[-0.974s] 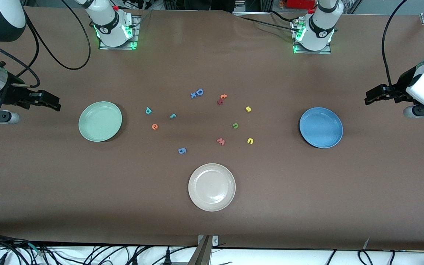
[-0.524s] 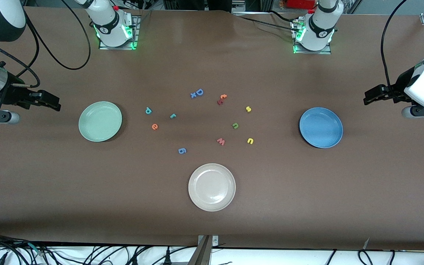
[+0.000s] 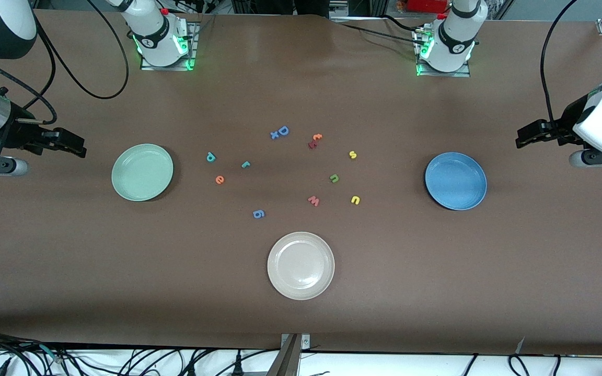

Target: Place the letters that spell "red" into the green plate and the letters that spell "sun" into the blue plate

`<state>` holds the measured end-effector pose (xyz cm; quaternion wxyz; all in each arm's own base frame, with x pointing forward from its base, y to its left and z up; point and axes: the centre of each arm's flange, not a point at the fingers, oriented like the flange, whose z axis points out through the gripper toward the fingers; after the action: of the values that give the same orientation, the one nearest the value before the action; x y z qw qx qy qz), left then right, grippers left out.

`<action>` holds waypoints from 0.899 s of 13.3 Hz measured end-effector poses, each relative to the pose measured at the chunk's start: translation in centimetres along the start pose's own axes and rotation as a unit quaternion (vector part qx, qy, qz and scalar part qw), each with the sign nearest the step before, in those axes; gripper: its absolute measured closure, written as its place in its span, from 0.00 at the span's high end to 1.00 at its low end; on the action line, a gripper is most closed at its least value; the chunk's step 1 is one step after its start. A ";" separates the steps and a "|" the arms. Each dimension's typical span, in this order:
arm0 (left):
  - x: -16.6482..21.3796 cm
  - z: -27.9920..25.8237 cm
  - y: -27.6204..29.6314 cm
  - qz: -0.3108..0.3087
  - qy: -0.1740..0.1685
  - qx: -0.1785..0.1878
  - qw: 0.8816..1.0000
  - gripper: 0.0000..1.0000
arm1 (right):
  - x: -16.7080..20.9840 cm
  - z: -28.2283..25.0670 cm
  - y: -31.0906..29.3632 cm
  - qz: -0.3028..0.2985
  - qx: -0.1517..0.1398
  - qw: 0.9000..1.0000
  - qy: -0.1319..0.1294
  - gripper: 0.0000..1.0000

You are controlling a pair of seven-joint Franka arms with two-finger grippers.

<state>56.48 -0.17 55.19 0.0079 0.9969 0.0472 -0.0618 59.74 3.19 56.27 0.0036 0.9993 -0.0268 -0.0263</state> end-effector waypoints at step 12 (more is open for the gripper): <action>0.1 0.2 0.1 0.001 -0.003 0.000 1.000 1.00 | 0.0 0.0 0.0 0.000 0.000 1.000 -0.001 1.00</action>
<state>56.54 -0.31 54.96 0.0077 0.9968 0.0460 -0.0644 59.73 3.18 56.25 0.0037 0.9993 -0.0268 -0.0270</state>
